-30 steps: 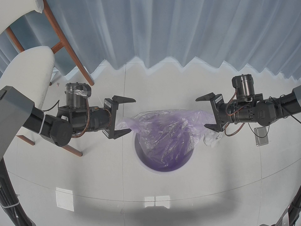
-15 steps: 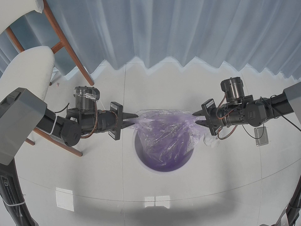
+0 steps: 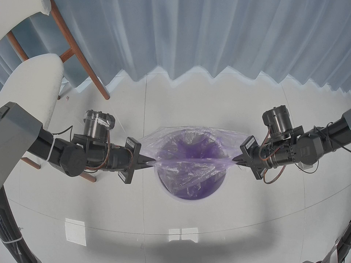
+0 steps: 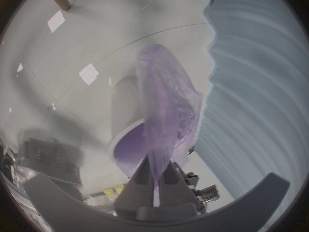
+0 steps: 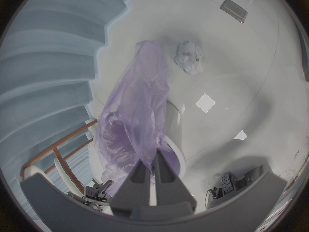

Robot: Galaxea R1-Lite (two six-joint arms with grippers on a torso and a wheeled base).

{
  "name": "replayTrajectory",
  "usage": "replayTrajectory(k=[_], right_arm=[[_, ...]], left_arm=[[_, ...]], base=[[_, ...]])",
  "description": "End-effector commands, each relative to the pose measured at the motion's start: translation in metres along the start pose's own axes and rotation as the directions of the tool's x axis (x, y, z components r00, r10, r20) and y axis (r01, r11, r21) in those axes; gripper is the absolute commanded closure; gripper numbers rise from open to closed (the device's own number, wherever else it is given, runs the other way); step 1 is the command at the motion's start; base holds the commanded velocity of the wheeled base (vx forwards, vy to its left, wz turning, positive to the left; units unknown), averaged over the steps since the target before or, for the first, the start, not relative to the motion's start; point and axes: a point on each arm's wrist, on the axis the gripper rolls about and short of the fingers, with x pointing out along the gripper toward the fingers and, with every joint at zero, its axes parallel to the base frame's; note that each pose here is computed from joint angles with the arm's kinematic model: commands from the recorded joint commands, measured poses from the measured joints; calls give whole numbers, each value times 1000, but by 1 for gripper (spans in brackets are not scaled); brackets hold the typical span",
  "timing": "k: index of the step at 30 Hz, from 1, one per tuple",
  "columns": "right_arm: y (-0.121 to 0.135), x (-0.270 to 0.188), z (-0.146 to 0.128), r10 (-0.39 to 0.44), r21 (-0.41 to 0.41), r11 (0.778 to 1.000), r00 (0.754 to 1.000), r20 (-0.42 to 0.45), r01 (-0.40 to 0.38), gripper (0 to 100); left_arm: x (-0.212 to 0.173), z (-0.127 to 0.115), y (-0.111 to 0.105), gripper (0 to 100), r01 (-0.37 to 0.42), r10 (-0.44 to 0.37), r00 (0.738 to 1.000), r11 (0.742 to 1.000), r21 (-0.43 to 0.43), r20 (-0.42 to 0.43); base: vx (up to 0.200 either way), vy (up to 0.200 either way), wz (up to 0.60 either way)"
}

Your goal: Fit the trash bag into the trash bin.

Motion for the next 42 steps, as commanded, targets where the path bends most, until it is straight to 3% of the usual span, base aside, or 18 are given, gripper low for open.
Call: replayTrajectory(k=[1, 4, 5, 7, 9, 15, 16, 19, 26, 34, 42], right_arm=[[-23, -5, -19, -31, -48, 998, 999, -11, 30, 100], [-37, -1, -24, -64, -93, 994, 998, 0, 63, 100], [-47, 1, -32, -83, -150, 985, 996, -8, 81, 100], [-49, 1, -34, -88, -159, 984, 996, -10, 85, 100], [-68, 5, -43, -88, -222, 971, 996, -7, 84, 100], [-81, 14, -46, -86, -242, 967, 996, 0, 83, 100], [-87, 17, -48, -112, -251, 962, 994, 6, 110, 100], [-95, 20, -49, -149, -265, 953, 989, 16, 148, 100], [-102, 33, -49, -159, -279, 947, 987, 23, 159, 100], [-108, 59, -45, -186, -341, 918, 979, 82, 203, 100], [-86, 80, -29, -125, -331, 928, 979, 160, 173, 100]], left_arm=[[-8, -20, 29, 100, -104, 105, 994, 991, 89, -8], [-6, -23, 39, 100, -143, 144, 990, 984, 105, 3], [-5, -24, 43, 100, -163, 163, 987, 980, 118, 16], [-6, -24, 44, 100, -167, 166, 986, 979, 119, 18], [-6, -26, 54, 100, -207, 204, 978, 966, 154, 39], [3, -28, 72, 100, -290, 281, 957, 932, 216, 72], [8, -26, 79, 100, -328, 314, 945, 912, 247, 97], [13, -27, 86, 100, -374, 352, 927, 881, 288, 127], [25, -29, 92, 100, -410, 383, 912, 856, 315, 149], [40, -24, 98, 100, -470, 416, 882, 809, 353, 222], [42, -6, 78, 100, -433, 349, 893, 836, 336, 283]], base=[[0, 0, 0], [0, 0, 0], [0, 0, 0], [0, 0, 0], [0, 0, 0], [0, 0, 0], [0, 0, 0], [0, 0, 0], [0, 0, 0], [0, 0, 0], [0, 0, 0]])
